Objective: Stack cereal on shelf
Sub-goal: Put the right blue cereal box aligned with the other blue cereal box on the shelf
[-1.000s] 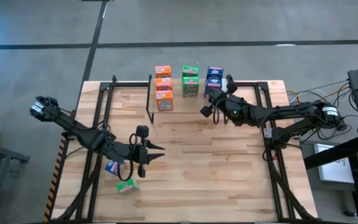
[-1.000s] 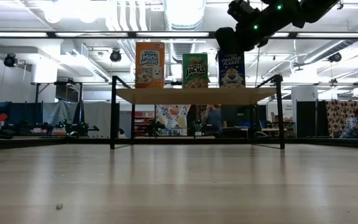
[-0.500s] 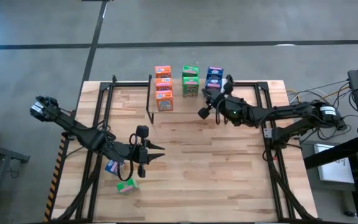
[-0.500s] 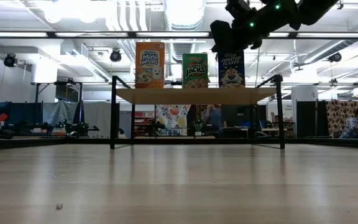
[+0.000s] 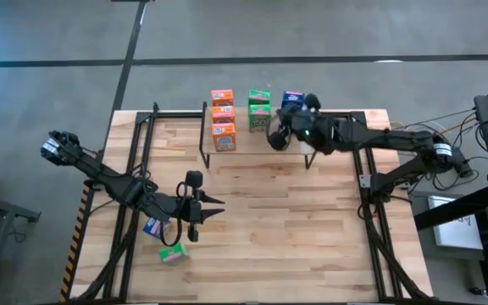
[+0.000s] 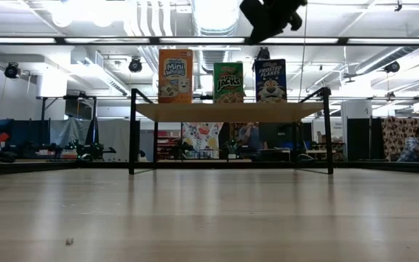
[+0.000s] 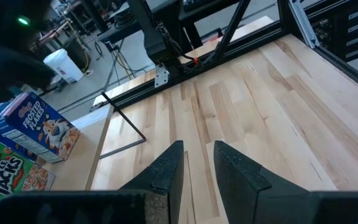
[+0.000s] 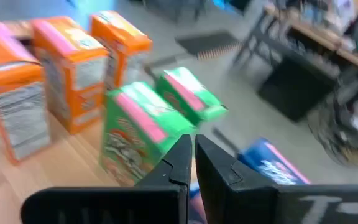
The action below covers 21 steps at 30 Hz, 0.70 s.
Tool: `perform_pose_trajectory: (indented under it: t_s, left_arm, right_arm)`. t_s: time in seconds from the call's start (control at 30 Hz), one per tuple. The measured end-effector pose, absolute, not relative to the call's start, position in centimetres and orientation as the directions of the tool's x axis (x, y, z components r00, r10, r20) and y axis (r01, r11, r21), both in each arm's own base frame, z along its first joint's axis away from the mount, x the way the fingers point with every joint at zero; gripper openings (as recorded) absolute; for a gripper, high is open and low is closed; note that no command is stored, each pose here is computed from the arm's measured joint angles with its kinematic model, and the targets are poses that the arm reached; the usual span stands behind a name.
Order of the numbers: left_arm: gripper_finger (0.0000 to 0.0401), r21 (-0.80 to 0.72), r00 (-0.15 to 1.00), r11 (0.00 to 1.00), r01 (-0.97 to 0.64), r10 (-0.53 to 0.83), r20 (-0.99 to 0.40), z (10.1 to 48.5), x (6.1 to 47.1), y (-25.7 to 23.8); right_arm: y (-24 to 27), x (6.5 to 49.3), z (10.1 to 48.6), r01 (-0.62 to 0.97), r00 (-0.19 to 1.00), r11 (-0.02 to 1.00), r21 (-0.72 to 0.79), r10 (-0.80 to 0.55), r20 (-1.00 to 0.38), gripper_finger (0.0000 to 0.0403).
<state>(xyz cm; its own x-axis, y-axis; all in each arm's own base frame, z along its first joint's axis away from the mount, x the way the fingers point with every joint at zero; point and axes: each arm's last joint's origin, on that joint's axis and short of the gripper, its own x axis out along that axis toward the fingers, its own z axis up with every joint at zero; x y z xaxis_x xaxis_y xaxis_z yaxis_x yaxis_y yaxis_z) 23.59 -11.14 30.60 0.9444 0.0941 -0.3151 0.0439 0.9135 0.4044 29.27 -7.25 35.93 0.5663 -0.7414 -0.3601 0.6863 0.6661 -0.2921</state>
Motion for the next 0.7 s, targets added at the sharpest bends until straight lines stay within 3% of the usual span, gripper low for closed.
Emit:
perform_pose_trajectory:
  t_s: [0.3, 0.7]
  left_arm:
    - [0.0072, 0.403, 0.945, 0.914, 0.043, 0.094, -0.314, 30.6, 23.6, -11.1]
    - [0.0072, 0.400, 0.945, 0.915, 0.042, 0.094, -0.314, 30.6, 23.6, -11.1]
  right_arm:
    - [-10.4, 30.5, 39.3, 0.651, 0.504, 0.729, -0.212, -0.624, -0.597, 0.0012]
    - [-12.2, 31.8, 40.6, 0.606, 0.429, 0.765, -0.219, -0.546, -0.720, 0.0012]
